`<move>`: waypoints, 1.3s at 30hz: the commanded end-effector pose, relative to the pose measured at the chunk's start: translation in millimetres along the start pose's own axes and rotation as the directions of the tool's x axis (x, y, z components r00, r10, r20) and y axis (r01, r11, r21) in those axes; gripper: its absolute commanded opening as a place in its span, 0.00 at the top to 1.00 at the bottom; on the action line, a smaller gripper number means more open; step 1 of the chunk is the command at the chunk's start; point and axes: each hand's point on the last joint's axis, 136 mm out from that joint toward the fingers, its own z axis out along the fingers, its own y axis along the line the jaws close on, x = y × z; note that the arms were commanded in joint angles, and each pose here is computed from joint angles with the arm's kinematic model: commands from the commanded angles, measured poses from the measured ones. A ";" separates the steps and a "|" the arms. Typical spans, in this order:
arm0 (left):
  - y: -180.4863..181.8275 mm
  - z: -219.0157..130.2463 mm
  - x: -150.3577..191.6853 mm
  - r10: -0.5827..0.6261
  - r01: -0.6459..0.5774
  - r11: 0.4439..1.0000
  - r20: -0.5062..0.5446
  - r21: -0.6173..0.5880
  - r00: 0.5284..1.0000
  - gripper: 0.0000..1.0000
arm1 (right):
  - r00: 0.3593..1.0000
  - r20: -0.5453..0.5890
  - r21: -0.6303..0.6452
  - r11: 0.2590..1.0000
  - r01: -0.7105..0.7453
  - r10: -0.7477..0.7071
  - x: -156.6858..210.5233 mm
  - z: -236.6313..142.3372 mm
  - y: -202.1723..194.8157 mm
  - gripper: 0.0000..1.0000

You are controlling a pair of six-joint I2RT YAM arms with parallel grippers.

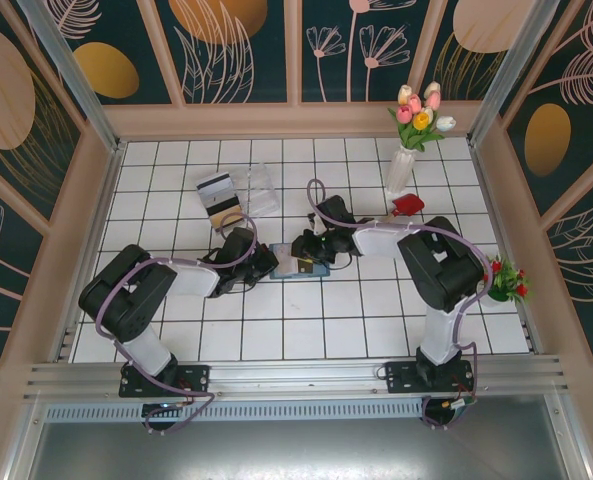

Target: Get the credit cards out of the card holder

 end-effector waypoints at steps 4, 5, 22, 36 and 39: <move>48.5 5.0 20.8 -0.046 0.037 0.989 -0.064 -0.142 0.997 1.00 | 0.997 -0.064 -0.035 0.999 0.041 -0.044 8.6 11.1 3.1 0.71; 48.6 5.0 20.6 -0.046 0.037 0.989 -0.064 -0.142 0.997 1.00 | 0.997 -0.065 -0.038 0.998 0.046 -0.048 8.5 11.5 3.9 0.72; 30.2 -6.9 7.6 -0.020 0.015 0.996 -0.051 -0.089 0.999 0.79 | 0.999 -0.019 -0.051 0.998 0.045 -0.046 3.5 -18.9 -13.3 0.90; -33.6 -21.3 -10.7 0.097 -0.093 0.992 -0.036 0.091 0.995 0.76 | 0.998 0.010 -0.095 0.994 0.057 -0.056 -1.2 -40.6 -6.7 0.89; -46.8 -21.6 -8.5 0.131 -0.121 0.982 -0.056 0.147 0.990 0.84 | 0.999 -0.005 -0.123 0.991 0.045 -0.046 -0.3 -33.8 -5.6 0.89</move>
